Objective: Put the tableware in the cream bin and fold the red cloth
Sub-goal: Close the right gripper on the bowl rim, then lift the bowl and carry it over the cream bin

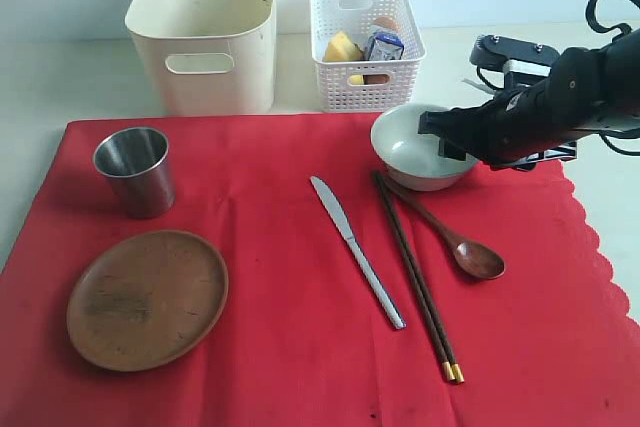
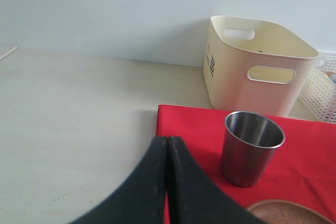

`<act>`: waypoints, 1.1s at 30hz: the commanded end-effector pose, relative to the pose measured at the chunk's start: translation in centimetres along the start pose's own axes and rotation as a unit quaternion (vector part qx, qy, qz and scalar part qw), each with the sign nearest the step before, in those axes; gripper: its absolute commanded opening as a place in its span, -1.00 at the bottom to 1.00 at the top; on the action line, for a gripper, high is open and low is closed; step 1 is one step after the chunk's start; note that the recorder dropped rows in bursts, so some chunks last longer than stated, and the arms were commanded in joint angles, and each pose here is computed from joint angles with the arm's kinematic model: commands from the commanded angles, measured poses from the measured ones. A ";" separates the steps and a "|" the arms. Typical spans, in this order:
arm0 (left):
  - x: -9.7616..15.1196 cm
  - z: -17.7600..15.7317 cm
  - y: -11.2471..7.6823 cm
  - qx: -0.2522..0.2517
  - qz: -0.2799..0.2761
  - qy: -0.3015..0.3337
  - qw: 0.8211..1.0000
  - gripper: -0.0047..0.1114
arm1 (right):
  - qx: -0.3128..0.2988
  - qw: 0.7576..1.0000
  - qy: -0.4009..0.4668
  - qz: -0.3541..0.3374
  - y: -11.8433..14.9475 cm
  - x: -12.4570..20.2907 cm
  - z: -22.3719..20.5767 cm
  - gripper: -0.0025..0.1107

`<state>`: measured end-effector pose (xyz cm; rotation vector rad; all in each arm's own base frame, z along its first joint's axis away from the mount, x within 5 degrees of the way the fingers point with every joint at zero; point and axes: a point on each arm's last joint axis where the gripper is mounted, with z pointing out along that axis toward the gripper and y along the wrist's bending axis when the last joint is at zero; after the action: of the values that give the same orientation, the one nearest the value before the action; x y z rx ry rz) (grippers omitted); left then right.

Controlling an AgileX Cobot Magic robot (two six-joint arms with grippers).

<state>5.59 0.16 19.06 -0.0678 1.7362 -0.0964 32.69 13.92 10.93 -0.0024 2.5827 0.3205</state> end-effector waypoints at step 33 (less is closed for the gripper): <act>-0.1 0.0 0.0 0.001 0.003 -0.006 1.000 -0.89 | -0.017 0.999 -0.031 -0.004 0.7 -1.7 -3.2 -0.96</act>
<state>5.59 0.16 19.06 -0.0678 1.7362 -0.0964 32.49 13.93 12.67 -0.0041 2.5698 0.3400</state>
